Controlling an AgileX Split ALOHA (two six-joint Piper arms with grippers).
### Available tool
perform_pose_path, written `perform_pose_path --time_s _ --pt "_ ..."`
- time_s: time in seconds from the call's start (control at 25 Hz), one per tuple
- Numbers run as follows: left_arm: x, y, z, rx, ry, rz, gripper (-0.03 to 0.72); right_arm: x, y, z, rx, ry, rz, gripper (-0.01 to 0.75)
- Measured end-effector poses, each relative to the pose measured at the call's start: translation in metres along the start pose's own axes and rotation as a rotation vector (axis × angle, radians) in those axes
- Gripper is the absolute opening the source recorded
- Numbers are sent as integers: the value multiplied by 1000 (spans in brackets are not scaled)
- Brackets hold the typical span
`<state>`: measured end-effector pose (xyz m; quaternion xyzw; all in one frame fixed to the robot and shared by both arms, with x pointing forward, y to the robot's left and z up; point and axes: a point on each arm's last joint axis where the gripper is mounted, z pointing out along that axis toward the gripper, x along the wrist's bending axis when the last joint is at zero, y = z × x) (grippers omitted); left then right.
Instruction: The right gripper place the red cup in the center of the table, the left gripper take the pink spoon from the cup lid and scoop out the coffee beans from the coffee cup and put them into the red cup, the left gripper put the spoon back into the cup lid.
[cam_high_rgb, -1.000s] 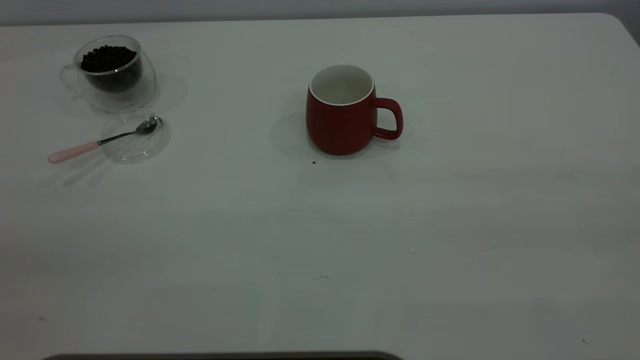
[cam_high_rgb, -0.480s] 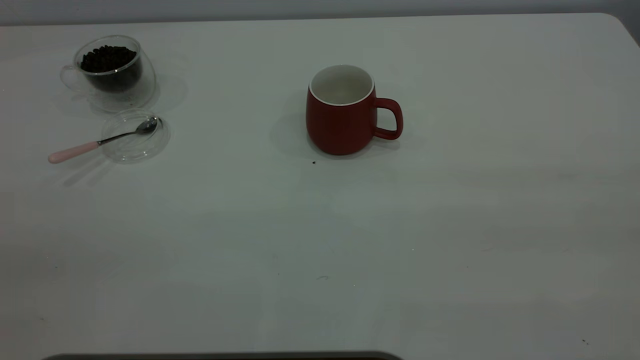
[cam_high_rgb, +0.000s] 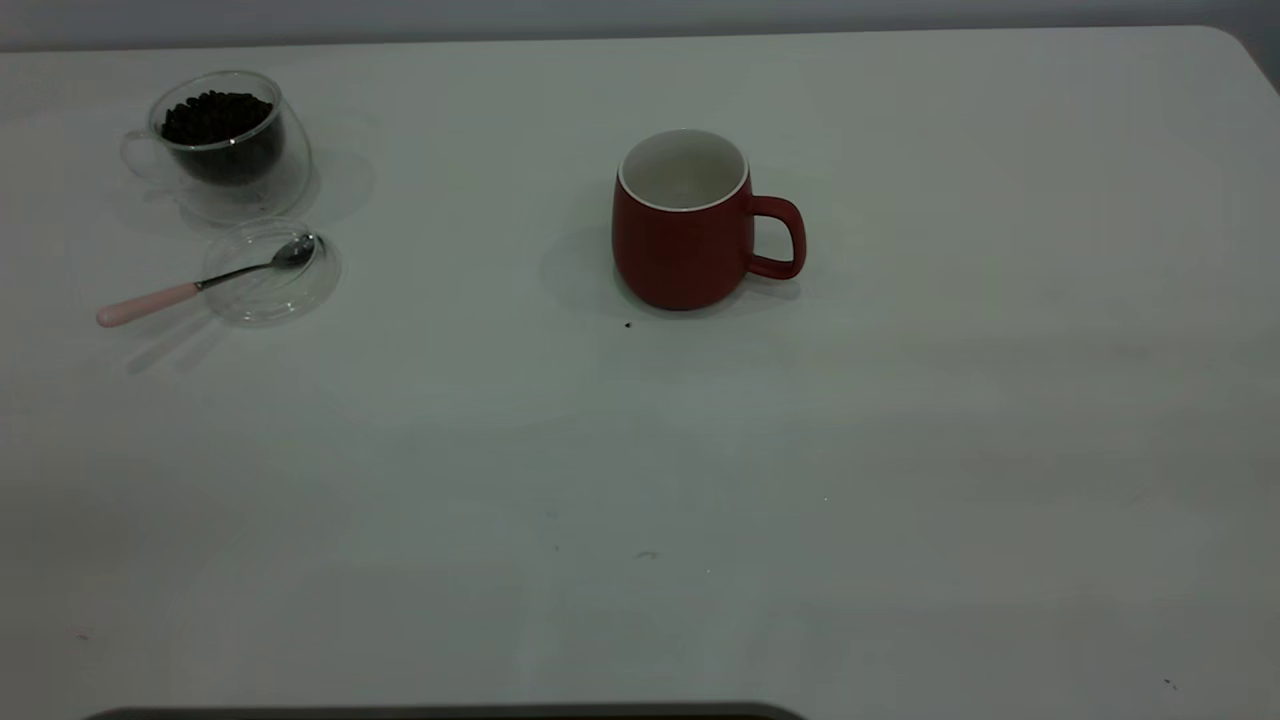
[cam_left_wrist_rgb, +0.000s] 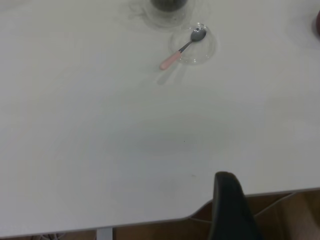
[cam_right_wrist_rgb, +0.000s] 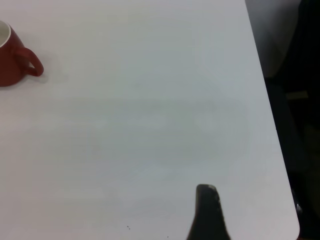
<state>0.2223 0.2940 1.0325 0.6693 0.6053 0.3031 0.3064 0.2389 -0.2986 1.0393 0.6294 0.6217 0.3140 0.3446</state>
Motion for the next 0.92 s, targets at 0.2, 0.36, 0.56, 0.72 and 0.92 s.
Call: perform_pose_path --time_s 0.2,0.36,0.56,0.72,0.92 --pt "0 0 0 0 0 0 479 0 0 0 0 0 0 591" --pt "0 0 0 0 0 0 479 0 0 0 0 0 -4 591" --pt "0 0 0 0 0 0 479 1 0 0 -1 12 -24 591" --pt "0 0 0 0 0 0 479 3 0 0 -2 30 -43 591" --pt "0 0 0 0 0 0 479 4 0 0 -3 41 -48 591"
